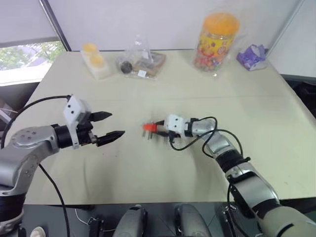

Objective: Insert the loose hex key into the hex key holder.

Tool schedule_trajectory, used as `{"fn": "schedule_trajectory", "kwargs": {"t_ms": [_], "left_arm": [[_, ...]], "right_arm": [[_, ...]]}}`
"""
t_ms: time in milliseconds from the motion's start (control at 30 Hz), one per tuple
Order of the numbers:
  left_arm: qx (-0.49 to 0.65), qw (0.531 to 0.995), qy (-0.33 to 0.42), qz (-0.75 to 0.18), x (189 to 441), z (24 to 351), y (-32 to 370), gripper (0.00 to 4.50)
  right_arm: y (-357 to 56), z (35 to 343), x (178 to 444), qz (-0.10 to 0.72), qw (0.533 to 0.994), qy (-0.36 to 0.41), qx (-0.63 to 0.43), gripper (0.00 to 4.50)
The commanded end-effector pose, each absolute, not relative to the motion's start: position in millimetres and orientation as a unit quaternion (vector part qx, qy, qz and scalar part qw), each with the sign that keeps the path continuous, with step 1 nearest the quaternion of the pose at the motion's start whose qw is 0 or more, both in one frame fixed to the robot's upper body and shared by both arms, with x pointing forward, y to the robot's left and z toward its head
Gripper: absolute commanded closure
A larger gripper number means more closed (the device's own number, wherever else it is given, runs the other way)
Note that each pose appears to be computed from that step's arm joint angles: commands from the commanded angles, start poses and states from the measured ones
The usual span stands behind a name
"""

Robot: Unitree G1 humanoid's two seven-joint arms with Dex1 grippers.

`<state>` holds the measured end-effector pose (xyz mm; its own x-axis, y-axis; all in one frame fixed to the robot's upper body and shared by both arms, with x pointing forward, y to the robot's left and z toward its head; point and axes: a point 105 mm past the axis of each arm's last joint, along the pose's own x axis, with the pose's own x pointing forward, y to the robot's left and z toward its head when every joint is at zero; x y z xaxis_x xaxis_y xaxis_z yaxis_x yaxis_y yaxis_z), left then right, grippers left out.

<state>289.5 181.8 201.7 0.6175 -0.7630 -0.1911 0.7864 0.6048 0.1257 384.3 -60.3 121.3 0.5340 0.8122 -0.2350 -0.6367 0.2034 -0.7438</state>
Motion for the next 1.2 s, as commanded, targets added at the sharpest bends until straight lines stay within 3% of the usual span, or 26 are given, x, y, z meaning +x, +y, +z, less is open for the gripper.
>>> {"fn": "schedule_trajectory", "kwargs": {"t_ms": [33, 267, 400, 633, 1200], "left_arm": [[0.098, 0.888, 0.023, -0.449, 298, 221, 173, 0.00], [0.057, 0.876, -0.019, -0.479, 327, 249, 153, 0.00], [0.042, 0.853, -0.035, -0.519, 332, 265, 131, 0.00], [0.038, 0.828, -0.041, -0.558, 333, 271, 113, 0.00], [0.020, 0.816, -0.062, -0.574, 329, 282, 106, 0.00]], "right_arm": [[-58, 197, 382, 0.374, 0.723, -0.289, -0.504, 3.50], [-68, 266, 360, 0.263, 0.586, -0.465, -0.609, 3.50], [-64, 278, 344, 0.240, 0.540, -0.525, -0.613, 3.50], [-57, 274, 332, 0.244, 0.525, -0.553, -0.599, 3.50], [-48, 263, 322, 0.278, 0.515, -0.553, -0.593, 3.50]]}}
